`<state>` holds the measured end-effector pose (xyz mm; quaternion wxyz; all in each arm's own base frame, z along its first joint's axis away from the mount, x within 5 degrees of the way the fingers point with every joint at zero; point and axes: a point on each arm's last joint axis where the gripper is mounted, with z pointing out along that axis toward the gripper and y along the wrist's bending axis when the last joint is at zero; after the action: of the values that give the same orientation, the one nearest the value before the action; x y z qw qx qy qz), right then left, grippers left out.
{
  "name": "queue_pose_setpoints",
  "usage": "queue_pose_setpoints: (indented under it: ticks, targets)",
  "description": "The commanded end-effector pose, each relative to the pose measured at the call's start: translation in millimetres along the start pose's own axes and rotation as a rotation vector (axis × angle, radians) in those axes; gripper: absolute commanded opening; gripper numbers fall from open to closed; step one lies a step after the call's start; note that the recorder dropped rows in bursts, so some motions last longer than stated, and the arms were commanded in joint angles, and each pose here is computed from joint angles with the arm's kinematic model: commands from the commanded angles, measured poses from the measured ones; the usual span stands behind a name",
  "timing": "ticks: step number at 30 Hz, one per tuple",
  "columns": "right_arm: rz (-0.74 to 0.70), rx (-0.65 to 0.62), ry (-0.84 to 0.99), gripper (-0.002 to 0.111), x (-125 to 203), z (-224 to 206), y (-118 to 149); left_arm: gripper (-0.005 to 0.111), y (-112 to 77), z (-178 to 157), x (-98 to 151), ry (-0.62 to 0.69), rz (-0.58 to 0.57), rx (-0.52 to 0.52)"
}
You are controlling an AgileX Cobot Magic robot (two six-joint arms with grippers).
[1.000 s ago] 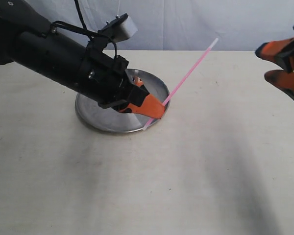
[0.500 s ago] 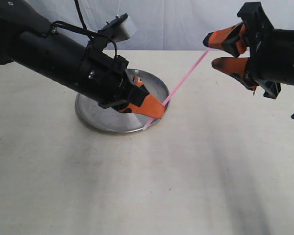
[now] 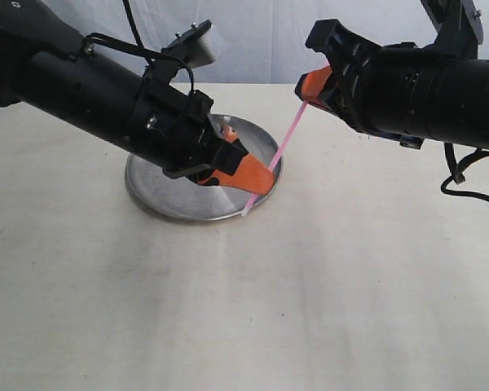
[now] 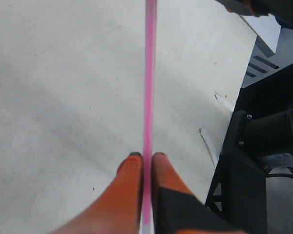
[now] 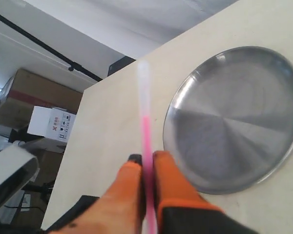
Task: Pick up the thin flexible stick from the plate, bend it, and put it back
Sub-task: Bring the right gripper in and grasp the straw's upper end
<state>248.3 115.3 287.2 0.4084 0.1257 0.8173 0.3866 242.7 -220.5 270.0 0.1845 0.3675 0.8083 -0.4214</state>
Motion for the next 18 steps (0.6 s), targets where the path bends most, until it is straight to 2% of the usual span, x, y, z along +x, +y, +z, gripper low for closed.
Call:
queue_pose_setpoints:
  ticks: [1,4,7,10,13,14,16,18]
  targets:
    - [-0.009,0.021,-0.026,0.0,-3.4,0.2,0.1,0.0,-1.0,-1.1,1.4,0.0,0.0,0.005]
    - [-0.009,0.029,-0.032,0.0,-4.0,0.2,-0.6,0.0,-1.2,-1.1,1.3,0.0,-0.002,0.008]
    - [-0.009,0.025,-0.029,0.0,-3.7,0.2,-0.3,0.009,-1.1,-1.1,1.4,0.001,-0.001,0.006]
    - [-0.009,0.019,-0.025,0.0,-3.3,0.2,0.3,0.025,-0.9,-1.1,2.1,0.008,0.005,0.004]
    - [-0.009,-0.005,-0.007,0.0,-1.7,0.3,2.4,0.05,-0.9,-1.2,2.8,0.015,0.009,0.005]
    - [-0.007,-0.007,-0.005,0.0,-1.5,0.3,2.7,0.053,-0.9,-1.2,2.8,0.015,0.009,0.005]
    - [-0.005,-0.009,-0.004,0.0,-1.4,0.3,2.8,0.054,-0.9,-1.2,2.8,0.015,0.009,0.005]
    - [-0.003,-0.009,-0.004,0.0,-1.4,0.3,2.8,0.045,-0.8,-1.2,2.6,0.014,0.009,0.003]
